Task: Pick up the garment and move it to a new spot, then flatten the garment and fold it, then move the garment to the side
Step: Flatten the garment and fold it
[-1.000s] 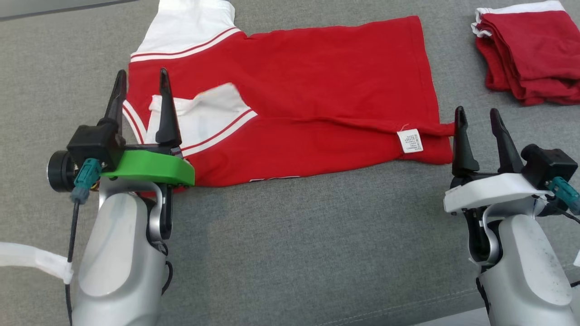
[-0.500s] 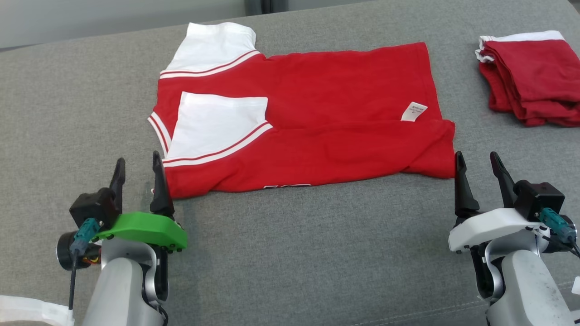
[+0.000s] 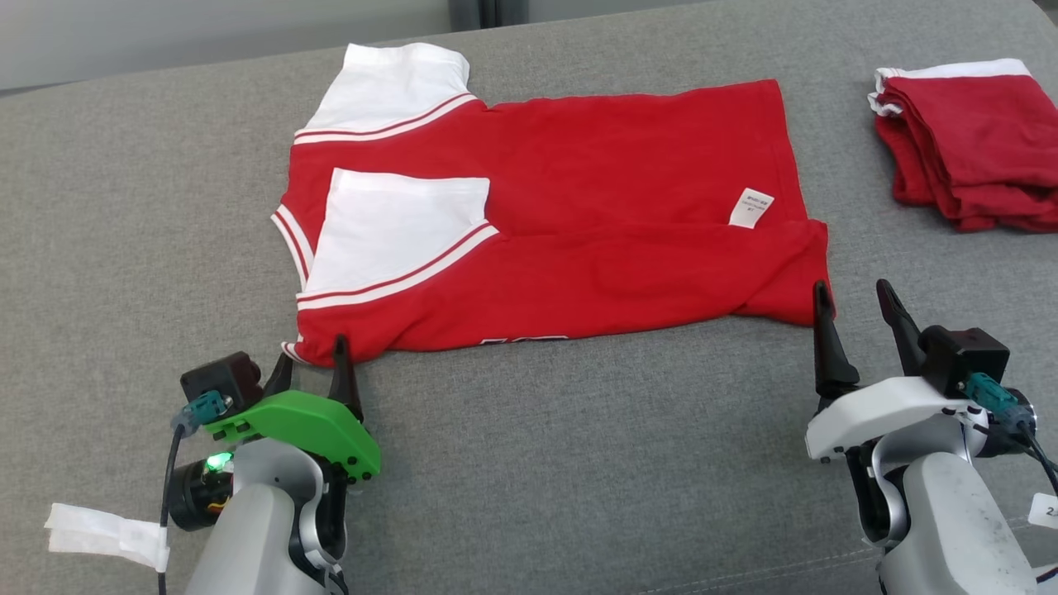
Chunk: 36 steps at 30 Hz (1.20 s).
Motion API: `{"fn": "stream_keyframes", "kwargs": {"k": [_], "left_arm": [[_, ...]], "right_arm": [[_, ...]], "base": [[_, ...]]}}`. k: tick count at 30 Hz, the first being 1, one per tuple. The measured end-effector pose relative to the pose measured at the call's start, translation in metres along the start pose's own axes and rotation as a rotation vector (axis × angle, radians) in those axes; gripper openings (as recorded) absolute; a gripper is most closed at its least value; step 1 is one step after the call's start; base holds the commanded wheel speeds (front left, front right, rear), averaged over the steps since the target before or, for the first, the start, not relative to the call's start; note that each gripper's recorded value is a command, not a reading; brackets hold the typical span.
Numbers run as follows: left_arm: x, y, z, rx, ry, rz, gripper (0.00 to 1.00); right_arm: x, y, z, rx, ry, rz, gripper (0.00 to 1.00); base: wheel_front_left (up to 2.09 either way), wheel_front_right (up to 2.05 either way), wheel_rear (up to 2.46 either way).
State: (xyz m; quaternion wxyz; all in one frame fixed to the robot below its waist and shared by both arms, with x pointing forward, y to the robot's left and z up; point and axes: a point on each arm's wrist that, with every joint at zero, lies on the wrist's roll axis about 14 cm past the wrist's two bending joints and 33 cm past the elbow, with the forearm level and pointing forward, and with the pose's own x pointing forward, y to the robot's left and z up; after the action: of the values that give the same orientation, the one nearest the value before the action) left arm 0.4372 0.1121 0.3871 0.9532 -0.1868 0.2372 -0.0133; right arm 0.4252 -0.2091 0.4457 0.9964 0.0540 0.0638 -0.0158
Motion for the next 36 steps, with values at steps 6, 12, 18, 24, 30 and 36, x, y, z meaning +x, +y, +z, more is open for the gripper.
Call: {"fn": "stream_keyframes", "kwargs": {"k": [6, 12, 18, 24, 30, 36], "left_arm": [[0.006, 0.005, -0.005, -0.028, 0.021, 0.037, 0.0], [0.003, 0.006, 0.002, -0.088, -0.008, 0.033, 0.0], [-0.006, 0.018, -0.003, -0.138, -0.021, 0.06, 0.0], [-0.011, 0.026, 0.002, -0.183, -0.054, 0.081, 0.0], [-0.019, 0.027, 0.018, -0.221, -0.127, 0.061, 0.0], [-0.045, 0.028, 0.016, -0.255, -0.162, 0.048, 0.0]], "right_arm": [[0.005, -0.003, -0.018, -0.01, 0.085, -0.007, 1.0], [0.012, -0.005, -0.038, 0.03, 0.18, -0.023, 1.0], [0.019, 0.007, -0.061, 0.07, 0.289, -0.002, 1.0], [0.026, 0.016, -0.066, 0.11, 0.321, 0.015, 0.07], [0.035, 0.01, -0.037, 0.108, 0.231, 0.014, 0.0], [0.015, -0.001, -0.016, 0.109, 0.161, 0.01, 0.0]], "base": [[0.0, 0.0, 0.0], [0.0, 0.0, 0.0], [0.0, 0.0, 0.0], [0.0, 0.0, 0.0], [0.0, 0.0, 0.0], [0.0, 0.0, 0.0]]}}
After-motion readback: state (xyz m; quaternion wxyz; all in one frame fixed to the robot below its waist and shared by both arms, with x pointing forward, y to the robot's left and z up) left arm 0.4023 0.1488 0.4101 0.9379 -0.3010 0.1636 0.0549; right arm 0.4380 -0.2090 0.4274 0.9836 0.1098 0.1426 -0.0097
